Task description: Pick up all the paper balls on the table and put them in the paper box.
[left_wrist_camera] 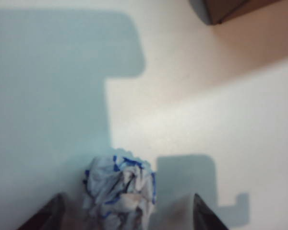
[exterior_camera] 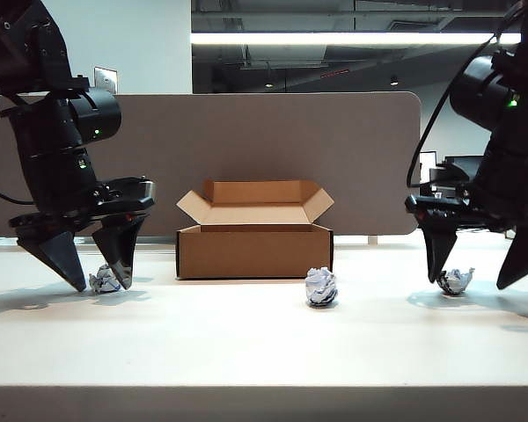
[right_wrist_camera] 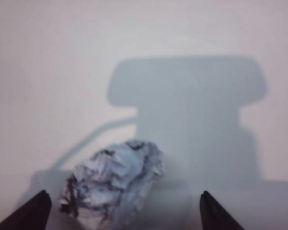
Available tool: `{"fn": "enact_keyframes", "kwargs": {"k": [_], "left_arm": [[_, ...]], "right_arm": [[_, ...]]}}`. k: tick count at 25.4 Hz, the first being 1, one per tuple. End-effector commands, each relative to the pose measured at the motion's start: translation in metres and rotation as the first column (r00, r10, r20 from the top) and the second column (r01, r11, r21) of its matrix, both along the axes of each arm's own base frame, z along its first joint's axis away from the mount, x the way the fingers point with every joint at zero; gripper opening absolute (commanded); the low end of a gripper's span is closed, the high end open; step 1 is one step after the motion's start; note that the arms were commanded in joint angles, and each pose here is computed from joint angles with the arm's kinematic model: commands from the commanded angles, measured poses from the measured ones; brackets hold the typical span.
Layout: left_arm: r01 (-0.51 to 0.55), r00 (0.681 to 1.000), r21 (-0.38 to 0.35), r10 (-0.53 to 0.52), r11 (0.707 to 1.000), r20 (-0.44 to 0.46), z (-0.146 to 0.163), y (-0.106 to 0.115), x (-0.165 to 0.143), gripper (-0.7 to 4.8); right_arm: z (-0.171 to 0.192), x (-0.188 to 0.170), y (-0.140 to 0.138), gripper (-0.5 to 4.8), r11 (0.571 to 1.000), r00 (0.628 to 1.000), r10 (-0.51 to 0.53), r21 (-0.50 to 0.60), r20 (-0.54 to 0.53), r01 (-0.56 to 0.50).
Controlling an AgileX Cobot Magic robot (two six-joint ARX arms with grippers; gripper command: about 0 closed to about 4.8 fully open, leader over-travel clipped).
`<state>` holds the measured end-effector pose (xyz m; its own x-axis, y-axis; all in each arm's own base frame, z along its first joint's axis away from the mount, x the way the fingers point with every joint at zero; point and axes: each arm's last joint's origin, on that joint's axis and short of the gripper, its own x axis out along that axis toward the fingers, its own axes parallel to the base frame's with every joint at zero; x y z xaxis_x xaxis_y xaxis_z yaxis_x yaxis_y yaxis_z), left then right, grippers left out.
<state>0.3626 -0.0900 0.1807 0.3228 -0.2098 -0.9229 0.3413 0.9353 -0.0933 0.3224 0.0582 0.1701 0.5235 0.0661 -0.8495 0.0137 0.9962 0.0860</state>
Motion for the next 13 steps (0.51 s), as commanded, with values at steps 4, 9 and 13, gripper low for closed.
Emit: {"fn": "enact_keyframes", "kwargs": {"k": [4, 9, 13], "left_arm": [[-0.001, 1.0, -0.001, 0.001, 1.0, -0.021, -0.0021, 0.0002, -0.0009, 3.41], [-0.001, 1.0, -0.009, 0.001, 1.0, 0.012, -0.001, -0.0005, 0.0021, 3.41], [-0.001, 0.999, -0.016, 0.001, 1.0, 0.041, 0.0001, -0.0011, 0.0046, 3.41]], "right_arm": [[0.0008, 0.0032, 0.0016, 3.75, 1.0, 1.0, 0.003, 0.01, 0.021, -0.003], [0.0008, 0.004, 0.0018, 3.72, 1.0, 1.0, 0.003, 0.011, 0.028, -0.003], [0.0012, 0.0046, 0.0019, 3.65, 1.0, 0.999, 0.003, 0.013, 0.036, -0.004]]}}
